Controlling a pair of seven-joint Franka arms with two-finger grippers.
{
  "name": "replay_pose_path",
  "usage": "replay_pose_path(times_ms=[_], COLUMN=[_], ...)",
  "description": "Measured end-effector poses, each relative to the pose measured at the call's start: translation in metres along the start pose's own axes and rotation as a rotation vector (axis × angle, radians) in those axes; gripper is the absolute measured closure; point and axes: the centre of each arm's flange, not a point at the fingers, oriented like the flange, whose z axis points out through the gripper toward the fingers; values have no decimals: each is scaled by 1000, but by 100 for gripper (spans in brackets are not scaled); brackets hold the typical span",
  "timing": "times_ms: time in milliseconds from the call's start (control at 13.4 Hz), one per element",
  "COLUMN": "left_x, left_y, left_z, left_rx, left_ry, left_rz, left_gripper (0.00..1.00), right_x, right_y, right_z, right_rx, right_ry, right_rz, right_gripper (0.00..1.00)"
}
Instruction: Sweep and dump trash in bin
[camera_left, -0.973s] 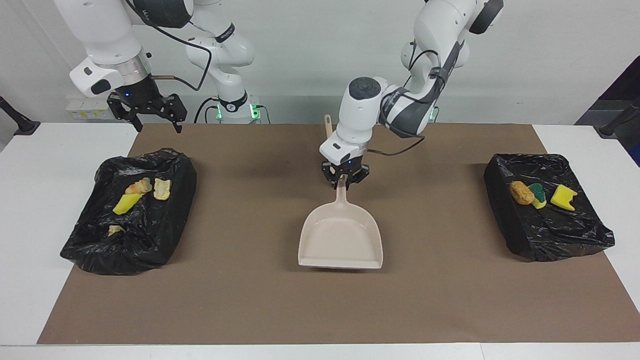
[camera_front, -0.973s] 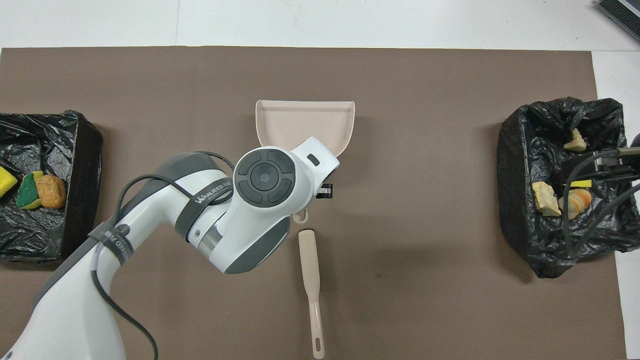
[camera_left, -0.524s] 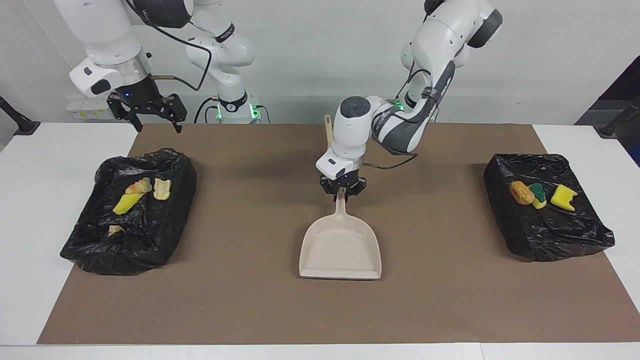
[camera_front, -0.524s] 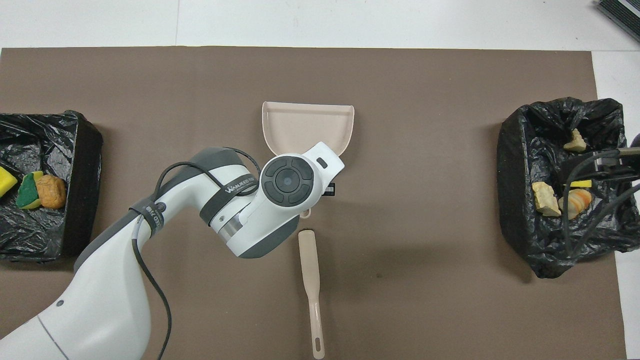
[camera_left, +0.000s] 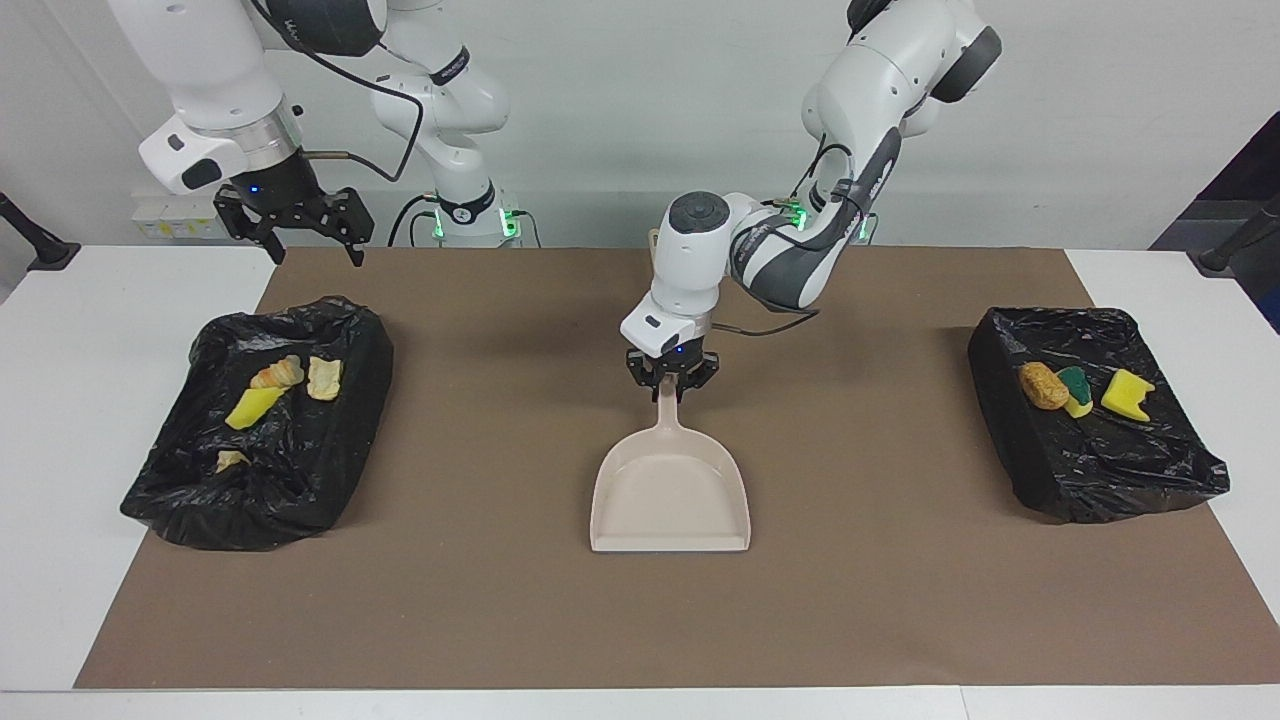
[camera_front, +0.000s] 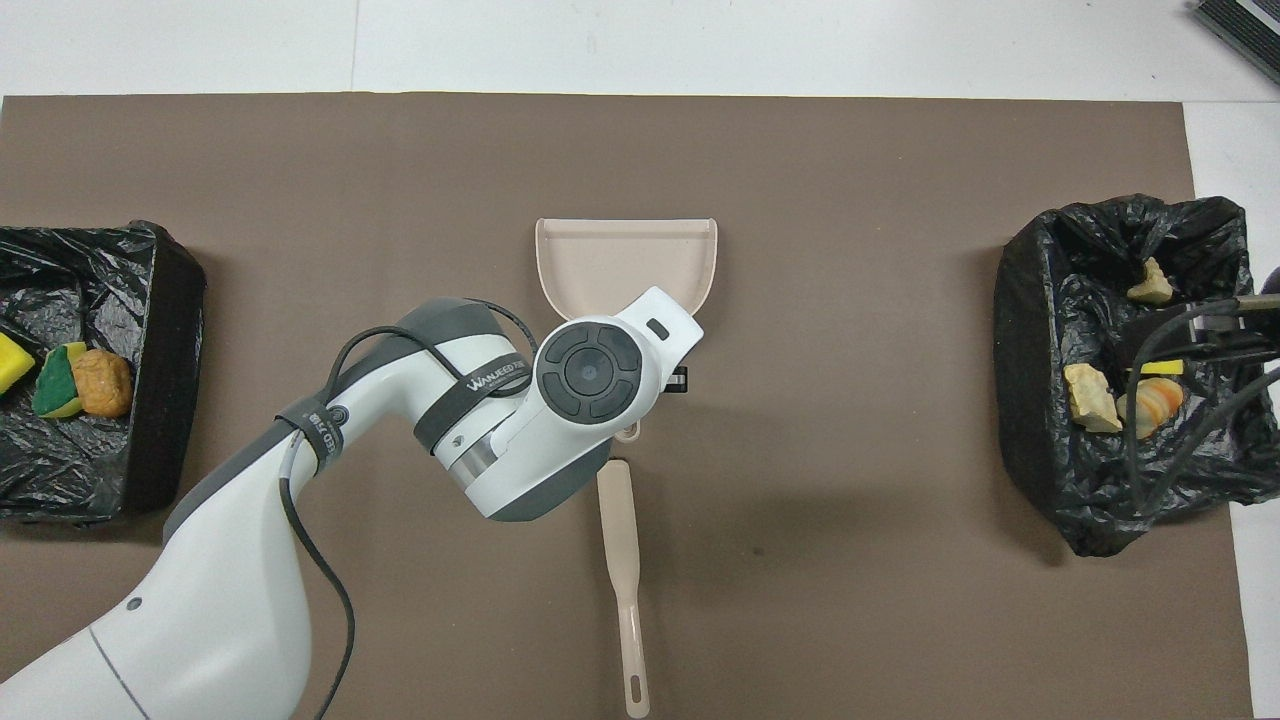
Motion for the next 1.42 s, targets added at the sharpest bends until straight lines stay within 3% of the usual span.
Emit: replay_pose_path(times_ms=[299, 374, 524, 898, 1123, 1422], left_x=[27, 36, 57, 98, 98, 78], left_y=[-22, -36, -69, -187, -268, -313], left_z=[-27, -32, -43, -99, -149, -203], left_rx=[8, 40, 93, 94, 110, 124], left_ry=[52, 61, 89, 48, -14, -58], left_rz=[-39, -62, -120, -94, -13, 9], left_gripper=[4, 0, 0, 0, 0, 0], right_x=[0, 0, 0, 0, 0, 0], right_y=[0, 0, 0, 0, 0, 0], right_z=[0, 0, 0, 0, 0, 0], right_rx=[0, 0, 0, 0, 0, 0], right_ry=[0, 0, 0, 0, 0, 0], right_rz=[0, 0, 0, 0, 0, 0], right_gripper=[0, 0, 0, 0, 0, 0])
